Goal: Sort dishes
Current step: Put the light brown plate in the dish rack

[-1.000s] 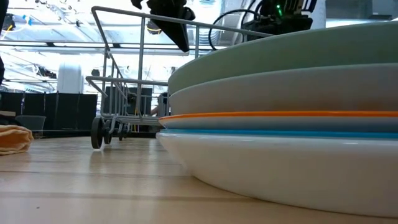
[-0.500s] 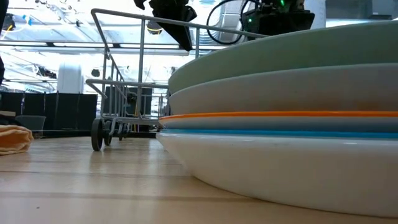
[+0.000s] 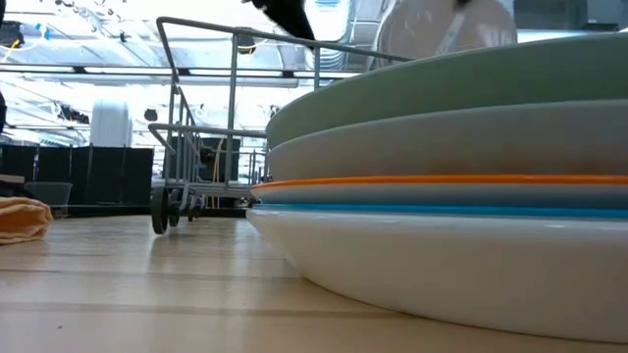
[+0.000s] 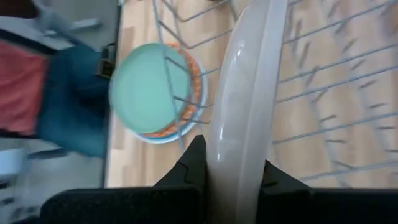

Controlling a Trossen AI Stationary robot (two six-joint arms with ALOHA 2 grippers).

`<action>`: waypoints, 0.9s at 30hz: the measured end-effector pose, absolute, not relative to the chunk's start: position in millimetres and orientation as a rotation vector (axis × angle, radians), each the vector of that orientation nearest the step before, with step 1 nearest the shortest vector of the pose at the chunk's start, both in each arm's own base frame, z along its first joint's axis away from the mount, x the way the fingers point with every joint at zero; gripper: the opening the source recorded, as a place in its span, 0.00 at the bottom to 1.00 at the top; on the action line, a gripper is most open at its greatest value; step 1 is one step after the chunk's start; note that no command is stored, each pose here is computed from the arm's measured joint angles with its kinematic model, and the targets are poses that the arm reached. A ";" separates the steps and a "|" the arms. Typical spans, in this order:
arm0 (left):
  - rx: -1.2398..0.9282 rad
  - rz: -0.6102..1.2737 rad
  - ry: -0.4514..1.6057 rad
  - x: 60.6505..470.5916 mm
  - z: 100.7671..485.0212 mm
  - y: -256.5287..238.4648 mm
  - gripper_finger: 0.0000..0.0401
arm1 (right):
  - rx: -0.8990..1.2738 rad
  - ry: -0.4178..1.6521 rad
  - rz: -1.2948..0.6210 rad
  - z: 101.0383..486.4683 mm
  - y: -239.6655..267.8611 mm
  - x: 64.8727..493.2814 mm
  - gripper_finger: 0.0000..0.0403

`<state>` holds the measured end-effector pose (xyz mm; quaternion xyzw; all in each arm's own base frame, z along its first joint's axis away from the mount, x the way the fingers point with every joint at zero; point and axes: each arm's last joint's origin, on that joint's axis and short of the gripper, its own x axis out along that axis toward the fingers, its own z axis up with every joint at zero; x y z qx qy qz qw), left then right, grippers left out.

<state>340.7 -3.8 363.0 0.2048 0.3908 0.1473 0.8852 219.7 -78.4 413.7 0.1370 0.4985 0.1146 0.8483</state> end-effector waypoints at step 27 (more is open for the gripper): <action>1.663 -0.123 -0.026 272.2 472.7 -93.9 0.31 | 0.084 0.260 0.915 492.2 -11.3 214.6 0.10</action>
